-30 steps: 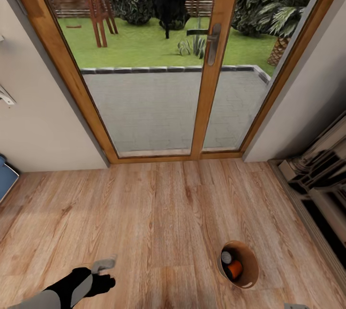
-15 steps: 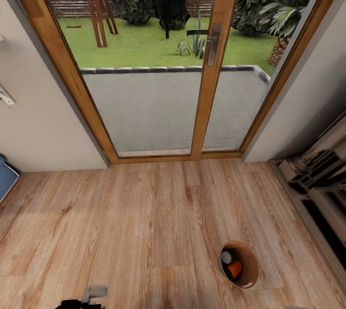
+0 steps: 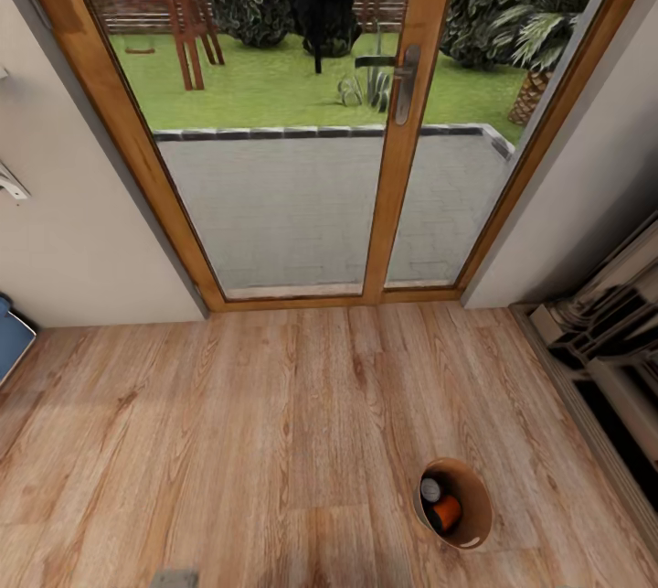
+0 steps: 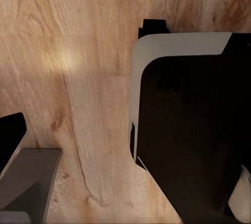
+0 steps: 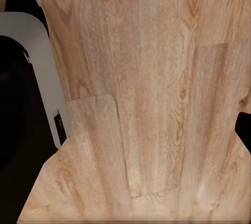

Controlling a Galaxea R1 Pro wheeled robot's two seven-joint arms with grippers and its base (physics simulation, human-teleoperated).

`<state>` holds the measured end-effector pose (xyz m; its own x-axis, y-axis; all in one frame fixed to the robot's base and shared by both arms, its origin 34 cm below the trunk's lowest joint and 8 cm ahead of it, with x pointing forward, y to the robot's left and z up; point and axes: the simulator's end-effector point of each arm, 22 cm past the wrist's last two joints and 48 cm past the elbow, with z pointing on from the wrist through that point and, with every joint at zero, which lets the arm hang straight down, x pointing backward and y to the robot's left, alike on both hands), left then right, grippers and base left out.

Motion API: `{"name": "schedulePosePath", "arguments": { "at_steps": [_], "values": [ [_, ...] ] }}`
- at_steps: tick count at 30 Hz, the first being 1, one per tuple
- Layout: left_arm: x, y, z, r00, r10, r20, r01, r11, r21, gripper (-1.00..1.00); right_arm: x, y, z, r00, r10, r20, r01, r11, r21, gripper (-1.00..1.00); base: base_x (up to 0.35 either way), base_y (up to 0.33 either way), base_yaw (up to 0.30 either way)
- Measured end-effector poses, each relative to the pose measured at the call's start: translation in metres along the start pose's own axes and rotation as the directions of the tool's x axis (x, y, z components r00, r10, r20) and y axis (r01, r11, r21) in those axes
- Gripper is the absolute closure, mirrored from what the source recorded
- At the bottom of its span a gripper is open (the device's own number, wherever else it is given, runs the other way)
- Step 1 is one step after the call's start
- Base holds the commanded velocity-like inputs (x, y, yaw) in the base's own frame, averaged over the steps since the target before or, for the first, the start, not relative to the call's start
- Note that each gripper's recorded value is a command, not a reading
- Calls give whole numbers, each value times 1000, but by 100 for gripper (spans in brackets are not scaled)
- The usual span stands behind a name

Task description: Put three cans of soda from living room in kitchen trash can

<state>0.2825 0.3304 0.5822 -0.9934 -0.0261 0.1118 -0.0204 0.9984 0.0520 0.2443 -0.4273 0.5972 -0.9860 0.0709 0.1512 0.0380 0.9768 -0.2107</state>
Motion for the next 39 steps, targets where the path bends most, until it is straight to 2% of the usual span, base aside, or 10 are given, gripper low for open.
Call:
{"name": "schedulePosePath", "arguments": {
  "at_steps": [20,33,36,39],
  "values": [
    [38,-3,3,999,3,-48,-3,1000,-2,-100,34,-1,3,999,-7,-44,7,1000,2,-100,0,0,0],
    [58,-5,5,999,5,-54,-5,1000,-1,-100,40,4,3,999,-6,-54,6,1000,-5,-100,0,0,0],
    [72,-5,5,997,5,-71,-5,1000,-1,-100,43,12,3,998,-6,-60,5,1000,-15,-100,0,0,0],
    [84,-6,5,996,5,-86,-6,1000,0,-100,68,34,4,996,-15,-91,11,999,-43,-100,0,0,0]
  ]
}}
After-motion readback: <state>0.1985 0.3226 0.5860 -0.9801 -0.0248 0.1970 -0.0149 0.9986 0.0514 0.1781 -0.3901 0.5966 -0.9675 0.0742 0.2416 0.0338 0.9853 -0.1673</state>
